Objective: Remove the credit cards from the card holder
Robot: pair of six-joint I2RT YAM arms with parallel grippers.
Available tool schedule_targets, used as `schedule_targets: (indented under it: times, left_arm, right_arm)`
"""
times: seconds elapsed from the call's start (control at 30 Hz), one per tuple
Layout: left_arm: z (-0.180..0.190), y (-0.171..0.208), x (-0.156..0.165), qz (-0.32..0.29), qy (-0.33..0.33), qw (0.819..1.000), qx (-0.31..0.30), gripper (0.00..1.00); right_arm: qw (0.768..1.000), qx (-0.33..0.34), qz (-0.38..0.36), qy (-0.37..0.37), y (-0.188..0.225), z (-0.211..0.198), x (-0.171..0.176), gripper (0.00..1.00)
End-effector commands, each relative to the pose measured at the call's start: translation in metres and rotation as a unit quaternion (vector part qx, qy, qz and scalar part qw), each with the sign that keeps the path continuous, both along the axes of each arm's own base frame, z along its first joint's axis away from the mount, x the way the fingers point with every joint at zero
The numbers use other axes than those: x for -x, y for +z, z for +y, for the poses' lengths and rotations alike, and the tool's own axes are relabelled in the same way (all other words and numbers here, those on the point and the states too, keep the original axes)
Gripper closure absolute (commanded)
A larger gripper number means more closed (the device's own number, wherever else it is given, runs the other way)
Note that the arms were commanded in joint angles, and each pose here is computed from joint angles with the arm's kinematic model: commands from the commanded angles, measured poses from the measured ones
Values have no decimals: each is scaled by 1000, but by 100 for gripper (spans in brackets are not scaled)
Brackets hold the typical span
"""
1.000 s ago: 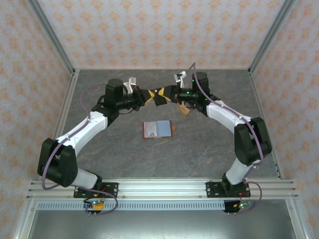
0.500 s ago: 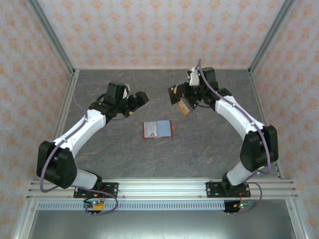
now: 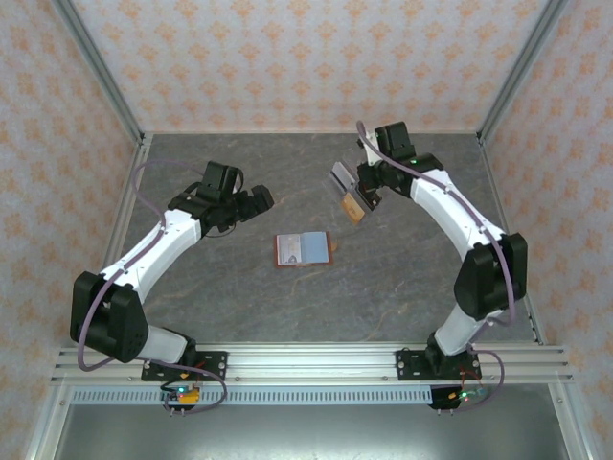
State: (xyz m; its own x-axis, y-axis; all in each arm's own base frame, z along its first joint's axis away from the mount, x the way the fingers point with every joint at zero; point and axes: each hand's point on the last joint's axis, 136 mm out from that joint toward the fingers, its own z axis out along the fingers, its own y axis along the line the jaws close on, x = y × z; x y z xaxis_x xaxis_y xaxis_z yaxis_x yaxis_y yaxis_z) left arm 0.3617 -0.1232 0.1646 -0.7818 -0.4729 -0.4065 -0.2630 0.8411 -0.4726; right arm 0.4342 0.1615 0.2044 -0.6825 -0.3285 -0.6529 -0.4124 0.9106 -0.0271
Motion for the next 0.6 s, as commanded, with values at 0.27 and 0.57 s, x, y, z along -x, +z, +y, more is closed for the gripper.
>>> schedule_targets:
  times: [0.27,0.57]
  left_arm:
    - [7,1,3,-3,-4,1000,-17,0]
    - [1,-2,5,-4,-20,1000,-8,0]
  right_arm:
    - [996,78,34,28,-30,-12,-27,100]
    - [994,95,51,30,-58,-14,-33,100]
